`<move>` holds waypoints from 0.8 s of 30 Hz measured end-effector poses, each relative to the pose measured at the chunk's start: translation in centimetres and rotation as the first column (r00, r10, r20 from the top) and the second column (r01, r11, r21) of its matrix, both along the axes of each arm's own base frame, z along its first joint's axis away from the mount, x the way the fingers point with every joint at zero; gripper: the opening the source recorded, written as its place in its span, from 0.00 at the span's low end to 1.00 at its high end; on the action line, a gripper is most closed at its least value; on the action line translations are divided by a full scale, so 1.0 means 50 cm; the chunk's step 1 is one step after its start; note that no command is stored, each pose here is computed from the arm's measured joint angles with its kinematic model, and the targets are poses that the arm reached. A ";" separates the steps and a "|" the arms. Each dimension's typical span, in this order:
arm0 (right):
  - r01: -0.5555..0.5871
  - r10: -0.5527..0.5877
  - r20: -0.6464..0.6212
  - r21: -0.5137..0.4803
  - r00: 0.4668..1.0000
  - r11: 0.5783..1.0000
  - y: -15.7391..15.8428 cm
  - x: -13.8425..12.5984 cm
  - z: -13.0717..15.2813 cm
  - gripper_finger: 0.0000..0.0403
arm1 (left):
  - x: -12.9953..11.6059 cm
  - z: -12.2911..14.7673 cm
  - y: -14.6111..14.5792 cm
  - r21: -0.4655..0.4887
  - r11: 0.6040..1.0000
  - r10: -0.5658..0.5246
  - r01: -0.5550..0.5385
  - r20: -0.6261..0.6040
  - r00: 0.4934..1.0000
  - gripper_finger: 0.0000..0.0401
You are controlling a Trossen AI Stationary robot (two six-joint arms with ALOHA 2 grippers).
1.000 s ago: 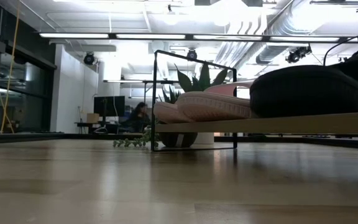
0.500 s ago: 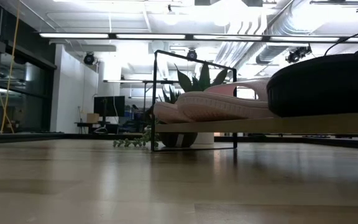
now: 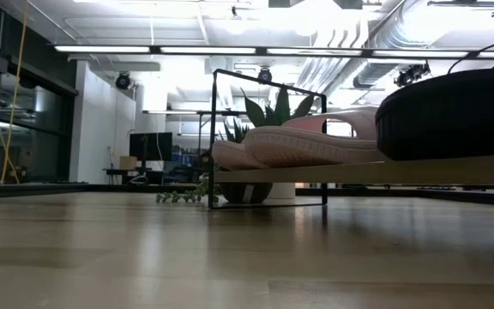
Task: Pick and place slides into the shelf
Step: Put the black slipper on the shelf
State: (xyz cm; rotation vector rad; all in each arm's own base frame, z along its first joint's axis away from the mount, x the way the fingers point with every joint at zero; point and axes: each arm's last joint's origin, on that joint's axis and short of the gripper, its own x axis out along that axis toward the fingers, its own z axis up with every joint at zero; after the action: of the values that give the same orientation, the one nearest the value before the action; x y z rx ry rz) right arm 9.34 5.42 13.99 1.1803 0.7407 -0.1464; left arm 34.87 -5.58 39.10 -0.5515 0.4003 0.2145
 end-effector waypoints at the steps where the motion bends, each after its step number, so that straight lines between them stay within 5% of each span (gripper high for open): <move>1: 0.011 -0.011 -0.007 -0.008 1.000 1.000 -0.001 -0.001 -0.002 0.36 | 0.000 0.000 0.000 0.000 1.000 0.000 0.000 0.000 1.000 0.38; 9: 0.159 -0.155 0.050 -0.085 0.987 0.984 -0.011 0.002 -0.001 0.39 | 0.000 0.000 0.000 -0.002 1.000 0.000 0.000 0.000 1.000 0.38; 24: 0.266 -0.252 0.122 -0.118 0.960 0.957 -0.016 0.006 0.005 0.39 | -0.002 -0.003 0.000 0.000 1.000 -0.001 0.001 -0.017 1.000 0.38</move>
State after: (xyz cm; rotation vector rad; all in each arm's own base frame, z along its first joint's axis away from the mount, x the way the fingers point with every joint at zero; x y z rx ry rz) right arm 9.64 4.60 14.26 1.1438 0.4727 -0.3450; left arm 34.77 -5.57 38.97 -0.5502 0.4167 0.2183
